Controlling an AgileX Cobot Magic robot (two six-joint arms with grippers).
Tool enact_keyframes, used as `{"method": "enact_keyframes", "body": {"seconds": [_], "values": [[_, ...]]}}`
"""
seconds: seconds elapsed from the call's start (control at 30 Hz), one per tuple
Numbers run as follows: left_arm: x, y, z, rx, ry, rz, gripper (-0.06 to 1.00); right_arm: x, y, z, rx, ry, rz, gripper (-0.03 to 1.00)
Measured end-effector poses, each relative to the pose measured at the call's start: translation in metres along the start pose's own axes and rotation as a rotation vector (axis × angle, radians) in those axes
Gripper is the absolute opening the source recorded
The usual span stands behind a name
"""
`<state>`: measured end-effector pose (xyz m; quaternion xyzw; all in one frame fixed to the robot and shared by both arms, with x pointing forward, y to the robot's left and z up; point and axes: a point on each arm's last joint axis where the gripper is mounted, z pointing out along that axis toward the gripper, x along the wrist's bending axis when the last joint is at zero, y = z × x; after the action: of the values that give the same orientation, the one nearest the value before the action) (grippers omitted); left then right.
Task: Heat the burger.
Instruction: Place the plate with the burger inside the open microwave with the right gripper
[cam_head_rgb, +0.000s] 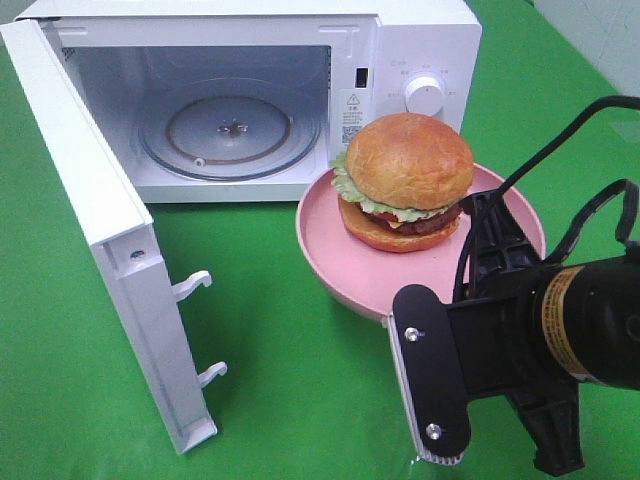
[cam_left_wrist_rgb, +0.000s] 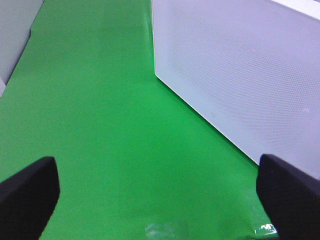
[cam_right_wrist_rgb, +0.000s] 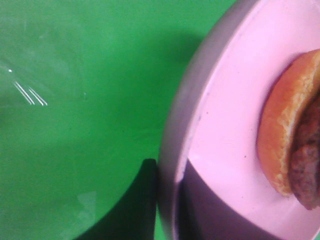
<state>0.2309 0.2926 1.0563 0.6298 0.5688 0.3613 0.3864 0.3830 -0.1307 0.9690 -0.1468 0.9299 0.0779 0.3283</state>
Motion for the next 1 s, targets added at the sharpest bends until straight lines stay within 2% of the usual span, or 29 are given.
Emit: {"method": "enact_keyframes", "body": {"seconds": [0.37, 0.53, 1.0], "values": [[0.0, 0.0, 0.0, 0.0, 0.0, 0.0, 1.0, -0.001, 0.003, 0.001, -0.047, -0.007, -0.147, 0.07], [0.0, 0.0, 0.0, 0.0, 0.0, 0.0, 1.0, -0.006, -0.003, 0.004, -0.078, -0.01, -0.131, 0.07], [0.0, 0.0, 0.0, 0.0, 0.0, 0.0, 1.0, -0.019, -0.031, 0.014, -0.092, -0.011, -0.204, 0.07]]}}
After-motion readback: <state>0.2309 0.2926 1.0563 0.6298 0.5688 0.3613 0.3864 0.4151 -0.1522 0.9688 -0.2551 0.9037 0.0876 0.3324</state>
